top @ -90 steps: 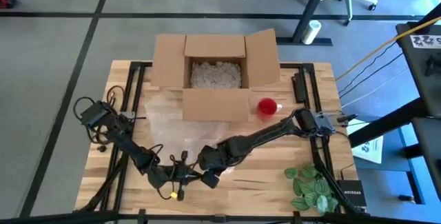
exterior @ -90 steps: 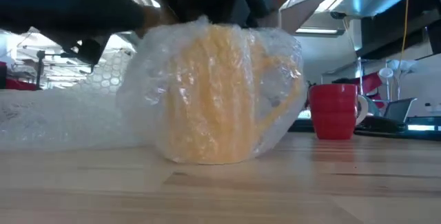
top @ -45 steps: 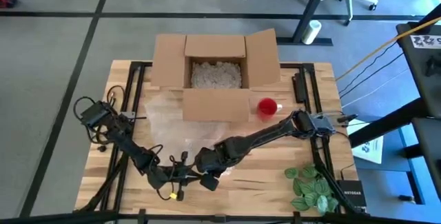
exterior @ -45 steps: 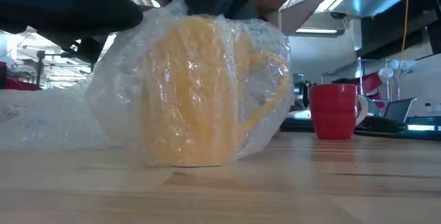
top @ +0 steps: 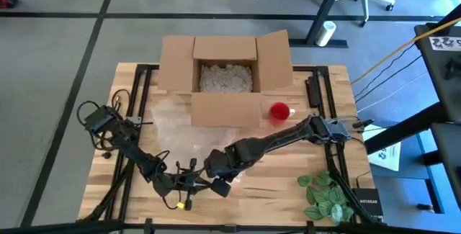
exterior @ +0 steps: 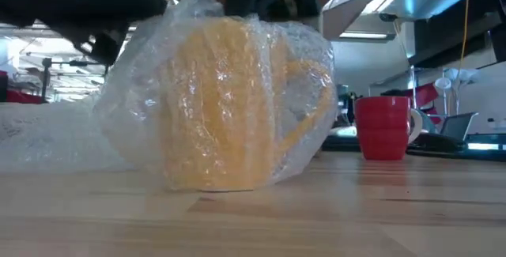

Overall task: Wrap mug
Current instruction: Wrap the yellow mug using the bubble wrap

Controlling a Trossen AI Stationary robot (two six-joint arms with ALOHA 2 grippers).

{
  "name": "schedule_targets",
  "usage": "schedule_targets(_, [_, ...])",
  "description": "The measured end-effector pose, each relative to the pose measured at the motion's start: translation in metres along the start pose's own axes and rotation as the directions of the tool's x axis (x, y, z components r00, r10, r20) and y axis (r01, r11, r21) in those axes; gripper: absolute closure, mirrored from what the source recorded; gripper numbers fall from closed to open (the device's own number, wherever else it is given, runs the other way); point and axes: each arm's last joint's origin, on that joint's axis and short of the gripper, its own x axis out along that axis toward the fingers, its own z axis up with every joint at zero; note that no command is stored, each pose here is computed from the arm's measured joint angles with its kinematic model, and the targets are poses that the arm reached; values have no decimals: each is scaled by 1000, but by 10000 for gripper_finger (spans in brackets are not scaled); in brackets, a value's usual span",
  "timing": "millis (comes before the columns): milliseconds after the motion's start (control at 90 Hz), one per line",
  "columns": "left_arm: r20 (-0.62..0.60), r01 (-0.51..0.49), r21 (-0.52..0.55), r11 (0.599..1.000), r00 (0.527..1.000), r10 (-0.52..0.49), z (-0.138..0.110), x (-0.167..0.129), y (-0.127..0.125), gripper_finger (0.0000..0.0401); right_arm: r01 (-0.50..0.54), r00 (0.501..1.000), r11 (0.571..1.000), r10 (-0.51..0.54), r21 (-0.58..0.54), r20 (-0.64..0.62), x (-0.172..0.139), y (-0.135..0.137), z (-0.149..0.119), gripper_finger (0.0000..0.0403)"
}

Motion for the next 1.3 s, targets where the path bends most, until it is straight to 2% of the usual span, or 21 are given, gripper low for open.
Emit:
schedule_targets(100, [14,-12,18,1000,1000,12,3,3,4,401,8,999,1000,-8,-7,47,-10,3,3,403])
schedule_targets(244, [-6,-54,15,998,999,54,2,11,15,401,-51,991,997,56,-50,122,-13,14,5,403])
schedule_targets(344, [-17,-77,11,997,997,77,2,16,21,401,-65,989,996,72,-65,127,-9,19,2,403])
schedule_targets(611, [-19,-95,8,995,995,95,3,18,26,401,-24,995,997,30,-69,90,3,24,-10,403])
schedule_targets(844, [10,-71,-4,997,997,71,5,15,20,401,52,997,997,-49,-60,57,23,18,-11,403])
schedule_targets(1122, [43,-9,23,1000,999,8,26,-7,5,401,122,991,991,-118,-63,63,43,6,-5,403])
schedule_targets(1300, [-19,-55,34,998,998,56,29,-29,-3,401,103,994,993,-101,-52,30,63,-9,-2,403])
